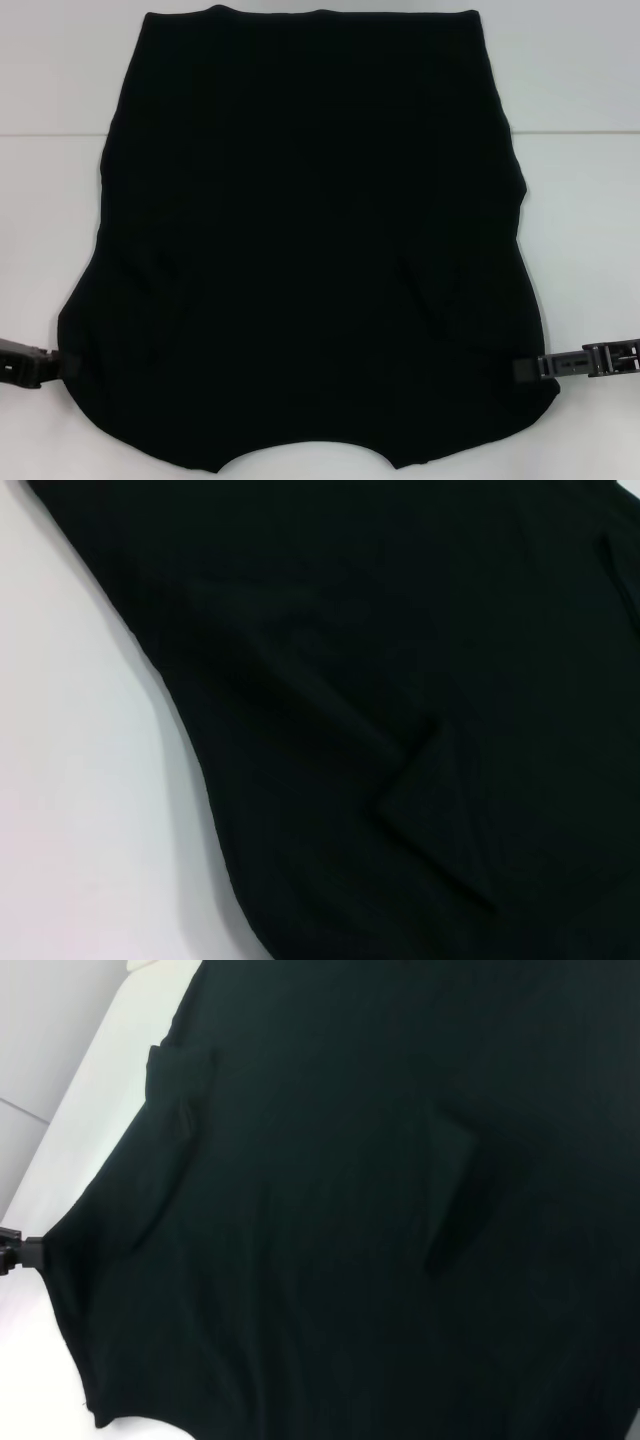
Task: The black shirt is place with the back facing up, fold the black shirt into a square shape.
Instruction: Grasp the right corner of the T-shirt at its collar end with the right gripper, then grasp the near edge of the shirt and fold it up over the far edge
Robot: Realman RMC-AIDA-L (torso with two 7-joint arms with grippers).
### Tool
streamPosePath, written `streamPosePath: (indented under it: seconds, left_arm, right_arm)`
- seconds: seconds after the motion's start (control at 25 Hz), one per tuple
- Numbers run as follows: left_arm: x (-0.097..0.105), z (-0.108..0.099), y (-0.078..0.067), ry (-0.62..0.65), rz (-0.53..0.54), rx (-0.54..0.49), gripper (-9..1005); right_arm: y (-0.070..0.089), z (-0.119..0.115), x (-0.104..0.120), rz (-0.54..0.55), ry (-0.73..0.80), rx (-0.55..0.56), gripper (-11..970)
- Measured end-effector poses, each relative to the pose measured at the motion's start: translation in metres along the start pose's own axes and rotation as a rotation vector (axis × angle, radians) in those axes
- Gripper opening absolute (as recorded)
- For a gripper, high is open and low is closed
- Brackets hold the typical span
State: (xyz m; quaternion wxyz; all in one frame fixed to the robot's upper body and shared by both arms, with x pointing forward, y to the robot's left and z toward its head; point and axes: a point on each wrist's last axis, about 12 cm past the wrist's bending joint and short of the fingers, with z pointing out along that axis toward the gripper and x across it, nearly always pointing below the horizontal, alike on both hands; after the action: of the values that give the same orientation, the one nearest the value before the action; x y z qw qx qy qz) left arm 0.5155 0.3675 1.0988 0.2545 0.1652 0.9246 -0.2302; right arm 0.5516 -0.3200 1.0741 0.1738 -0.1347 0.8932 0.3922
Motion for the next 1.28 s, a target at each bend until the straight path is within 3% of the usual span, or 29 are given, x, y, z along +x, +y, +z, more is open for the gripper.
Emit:
streamPosePath:
  seconds: [0.4, 0.52, 0.72, 0.96, 1.28]
  left_arm:
    - [-0.0004, 0.0009, 0.0011, 0.002, -0.001, 0.001, 96]
    - [-0.0013, 0.0011, 0.0010, 0.002, 0.001, 0.001, 99]
    - [-0.0023, 0.0013, 0.0008, 0.002, 0.005, 0.001, 104]
    - [-0.0030, 0.0009, 0.0011, 0.001, 0.007, 0.000, 110]
    - [-0.0025, 0.0006, 0.0010, 0.000, 0.001, 0.003, 118]
  right_arm:
    - [0.0009, 0.0012, -0.0037, -0.009, -0.004, 0.006, 740]
    - [0.0010, 0.0020, -0.0039, -0.009, 0.000, 0.009, 514]
    - [-0.0008, 0.0047, -0.0025, 0.000, 0.010, 0.030, 262]
    - [-0.0004, 0.0062, -0.0024, 0.000, 0.010, 0.030, 50]
    - [-0.0017, 0.0048, -0.0006, -0.001, 0.004, 0.032, 40]
